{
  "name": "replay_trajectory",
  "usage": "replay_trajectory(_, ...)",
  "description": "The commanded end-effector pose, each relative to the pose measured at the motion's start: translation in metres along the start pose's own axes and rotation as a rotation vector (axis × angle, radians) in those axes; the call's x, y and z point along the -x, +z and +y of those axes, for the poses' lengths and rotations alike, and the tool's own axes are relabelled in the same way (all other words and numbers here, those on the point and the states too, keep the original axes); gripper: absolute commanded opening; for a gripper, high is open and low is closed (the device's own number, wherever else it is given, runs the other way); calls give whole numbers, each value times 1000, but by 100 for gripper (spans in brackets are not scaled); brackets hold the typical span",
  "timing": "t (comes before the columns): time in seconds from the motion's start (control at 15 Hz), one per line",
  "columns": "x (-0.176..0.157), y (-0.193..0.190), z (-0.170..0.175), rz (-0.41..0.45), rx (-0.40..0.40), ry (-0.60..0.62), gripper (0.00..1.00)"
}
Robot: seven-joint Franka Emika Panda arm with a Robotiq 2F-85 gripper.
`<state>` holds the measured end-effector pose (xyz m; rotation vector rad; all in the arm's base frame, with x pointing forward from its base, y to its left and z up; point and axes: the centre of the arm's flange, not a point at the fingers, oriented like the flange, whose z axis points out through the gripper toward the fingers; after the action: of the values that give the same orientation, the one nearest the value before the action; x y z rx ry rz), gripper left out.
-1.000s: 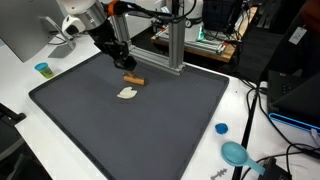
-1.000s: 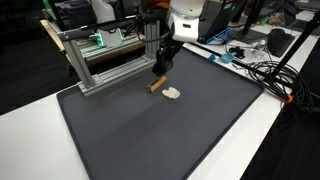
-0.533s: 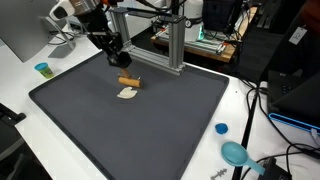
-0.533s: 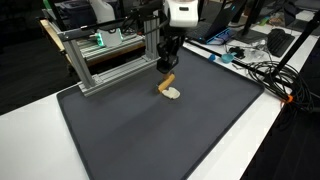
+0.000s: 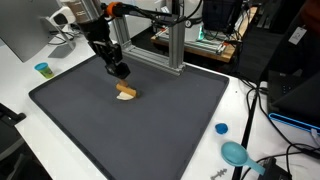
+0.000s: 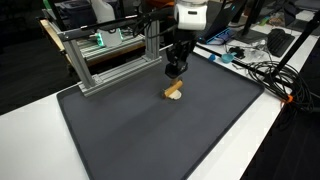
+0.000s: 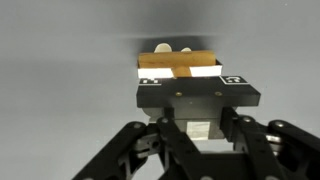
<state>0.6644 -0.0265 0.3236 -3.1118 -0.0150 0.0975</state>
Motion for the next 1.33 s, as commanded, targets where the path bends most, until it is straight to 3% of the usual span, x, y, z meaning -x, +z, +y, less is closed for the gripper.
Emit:
replay_trajectory(0.0,-12,15,-18,36,35,29,21)
replay_trajectory(1.27,-40,15,-32,56,32,95,21)
